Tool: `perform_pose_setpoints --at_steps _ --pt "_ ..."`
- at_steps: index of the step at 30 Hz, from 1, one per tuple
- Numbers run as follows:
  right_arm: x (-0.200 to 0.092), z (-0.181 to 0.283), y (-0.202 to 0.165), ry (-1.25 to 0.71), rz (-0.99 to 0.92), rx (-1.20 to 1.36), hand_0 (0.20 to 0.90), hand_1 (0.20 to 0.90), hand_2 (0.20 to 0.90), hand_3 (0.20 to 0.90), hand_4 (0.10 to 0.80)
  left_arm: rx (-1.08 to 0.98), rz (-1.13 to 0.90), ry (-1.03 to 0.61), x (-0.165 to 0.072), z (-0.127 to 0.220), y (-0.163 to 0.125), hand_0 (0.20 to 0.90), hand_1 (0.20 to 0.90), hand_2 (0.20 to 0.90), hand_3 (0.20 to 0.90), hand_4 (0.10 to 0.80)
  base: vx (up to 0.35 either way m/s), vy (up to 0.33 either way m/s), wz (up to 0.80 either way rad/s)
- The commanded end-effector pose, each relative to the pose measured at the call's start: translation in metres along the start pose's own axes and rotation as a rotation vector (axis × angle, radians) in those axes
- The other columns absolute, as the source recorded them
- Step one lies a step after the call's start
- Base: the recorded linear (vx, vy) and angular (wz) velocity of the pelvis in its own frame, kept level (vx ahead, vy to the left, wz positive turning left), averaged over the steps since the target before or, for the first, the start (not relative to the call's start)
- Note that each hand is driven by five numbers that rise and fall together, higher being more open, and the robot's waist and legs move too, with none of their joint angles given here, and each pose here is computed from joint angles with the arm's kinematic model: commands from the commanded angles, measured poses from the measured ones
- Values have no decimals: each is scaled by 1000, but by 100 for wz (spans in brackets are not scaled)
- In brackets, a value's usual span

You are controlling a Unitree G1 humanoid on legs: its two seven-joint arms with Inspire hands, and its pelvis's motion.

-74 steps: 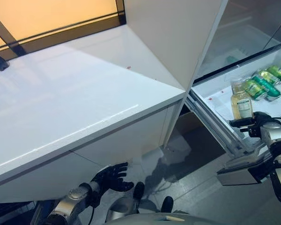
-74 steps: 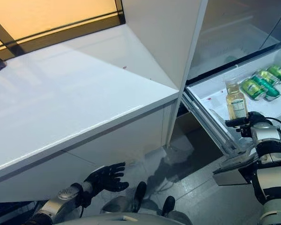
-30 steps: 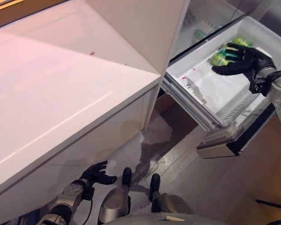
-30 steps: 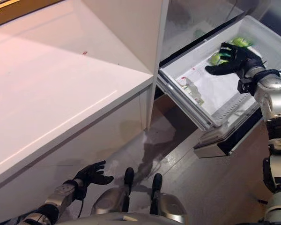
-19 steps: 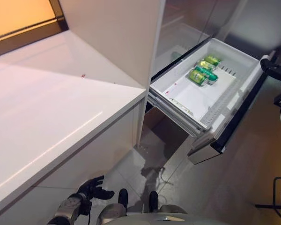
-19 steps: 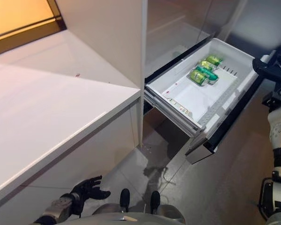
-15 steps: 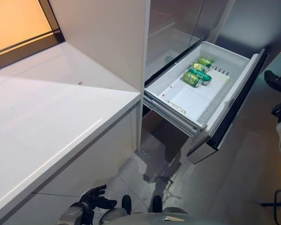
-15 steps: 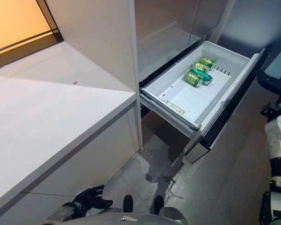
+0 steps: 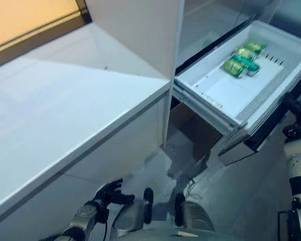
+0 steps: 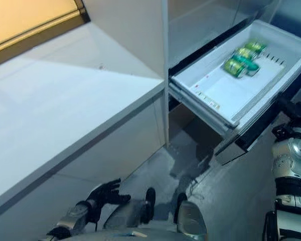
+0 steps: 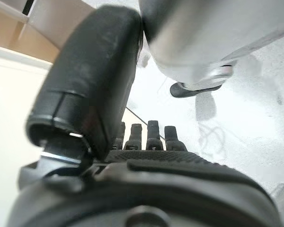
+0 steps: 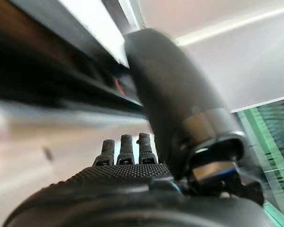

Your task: Put drinks into fridge and close the fridge

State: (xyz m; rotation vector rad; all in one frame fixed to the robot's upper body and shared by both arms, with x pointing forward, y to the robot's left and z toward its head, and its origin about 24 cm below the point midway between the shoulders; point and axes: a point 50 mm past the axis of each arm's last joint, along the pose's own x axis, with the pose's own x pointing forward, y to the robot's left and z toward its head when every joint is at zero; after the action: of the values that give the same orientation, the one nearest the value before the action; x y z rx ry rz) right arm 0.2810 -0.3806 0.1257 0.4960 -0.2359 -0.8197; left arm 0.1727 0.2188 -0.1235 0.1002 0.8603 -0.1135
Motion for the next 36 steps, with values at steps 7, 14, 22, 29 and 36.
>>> perform_pose_setpoints --at_steps 7,14,22,29,36 --pt "-4 38 65 -132 369 187 900 900 900 900 800 17 35 117 -17 -41 4 900 900 900 900 800 29 49 7" --pt "-21 22 96 -93 665 16 900 900 900 900 800 1 25 161 -24 -58 1 900 900 900 900 800 99 48 -4" --pt "-11 8 114 19 657 -38 900 900 900 900 800 33 18 211 -34 -75 2 900 900 900 900 800 132 32 13" --pt "11 28 121 -53 487 -154 900 900 900 900 800 36 67 251 -43 -83 21 900 900 900 900 800 44 30 29" --pt "21 46 120 -88 427 -130 900 900 900 900 800 26 126 316 -53 -95 40 900 900 900 900 800 -25 23 32"
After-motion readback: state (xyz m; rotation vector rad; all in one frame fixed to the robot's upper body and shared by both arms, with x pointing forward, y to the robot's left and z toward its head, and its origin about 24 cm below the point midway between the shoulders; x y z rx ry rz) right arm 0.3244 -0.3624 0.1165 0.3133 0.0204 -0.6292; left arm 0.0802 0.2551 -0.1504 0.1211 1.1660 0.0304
